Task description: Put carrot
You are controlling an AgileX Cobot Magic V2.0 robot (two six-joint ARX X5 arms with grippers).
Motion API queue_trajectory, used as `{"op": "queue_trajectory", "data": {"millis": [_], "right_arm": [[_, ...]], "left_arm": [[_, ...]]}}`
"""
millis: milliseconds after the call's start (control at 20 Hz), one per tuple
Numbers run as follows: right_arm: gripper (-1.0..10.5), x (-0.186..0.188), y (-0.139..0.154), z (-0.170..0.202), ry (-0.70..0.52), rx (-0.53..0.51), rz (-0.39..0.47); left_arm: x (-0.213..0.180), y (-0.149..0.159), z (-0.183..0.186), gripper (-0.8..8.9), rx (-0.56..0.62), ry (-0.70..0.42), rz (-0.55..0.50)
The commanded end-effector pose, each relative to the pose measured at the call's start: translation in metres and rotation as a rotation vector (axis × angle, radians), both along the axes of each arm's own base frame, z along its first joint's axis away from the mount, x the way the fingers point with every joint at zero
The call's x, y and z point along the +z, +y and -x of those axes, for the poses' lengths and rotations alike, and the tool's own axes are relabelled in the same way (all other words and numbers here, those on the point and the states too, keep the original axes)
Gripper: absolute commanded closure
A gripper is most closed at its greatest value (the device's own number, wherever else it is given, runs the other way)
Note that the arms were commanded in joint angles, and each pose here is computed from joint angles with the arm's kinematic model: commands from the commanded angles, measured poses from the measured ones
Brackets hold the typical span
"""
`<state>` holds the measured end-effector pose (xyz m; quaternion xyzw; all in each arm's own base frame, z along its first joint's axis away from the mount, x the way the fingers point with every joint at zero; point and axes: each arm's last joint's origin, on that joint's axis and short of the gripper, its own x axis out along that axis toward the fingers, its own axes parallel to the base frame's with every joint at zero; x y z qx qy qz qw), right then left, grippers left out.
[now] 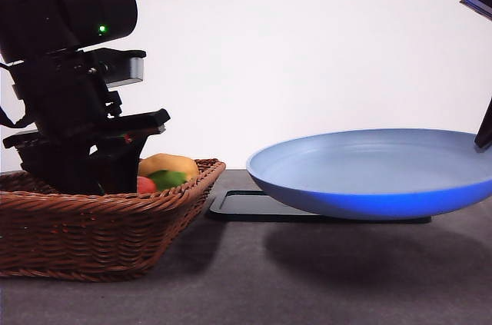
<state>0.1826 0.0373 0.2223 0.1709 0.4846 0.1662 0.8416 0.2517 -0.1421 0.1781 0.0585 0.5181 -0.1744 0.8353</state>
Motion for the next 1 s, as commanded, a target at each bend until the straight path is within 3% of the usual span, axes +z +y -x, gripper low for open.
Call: {"op": "queue_trajectory", "data": {"millis": [50,250,350,500,650,700,850,1000], "right_arm": [[9.4,0.004,0.001,-0.003,-0.023,0.004,-0.006],[9.4,0.004,0.001,-0.003,-0.022,0.005,-0.006],[9.4,0.004,0.001,-0.003,-0.022,0.005,-0.006],[9.4,0.004,0.001,-0.003,-0.019,0.01,-0.012],[9.4,0.004,0.002,-0.002,-0.019,0.017,-0.012],[9.4,0.004,0.003,-0.002,-0.018,0.022,-0.013],[9.4,0.004,0.008,-0.001,-0.013,0.048,-0.012],[9.4,0.003,0.014,0.002,-0.002,0.079,-0.01]], "left_arm": [[0.002,-0.004,-0.003,6.64,-0.031,-0.013,-0.008],[0.022,0.0,0.005,6.64,-0.05,-0.063,0.016],[0.044,0.004,0.014,6.64,-0.068,-0.117,0.082],[0.084,0.007,0.031,6.64,-0.149,-0.193,0.344],[0.115,-0.01,0.037,6.63,-0.392,-0.29,0.69],[0.121,-0.018,0.039,6.63,-0.446,-0.322,0.745],[0.121,-0.051,0.048,6.63,-0.529,-0.392,0.772],[0.097,-0.076,0.053,6.63,-0.544,-0.298,0.713]]}}
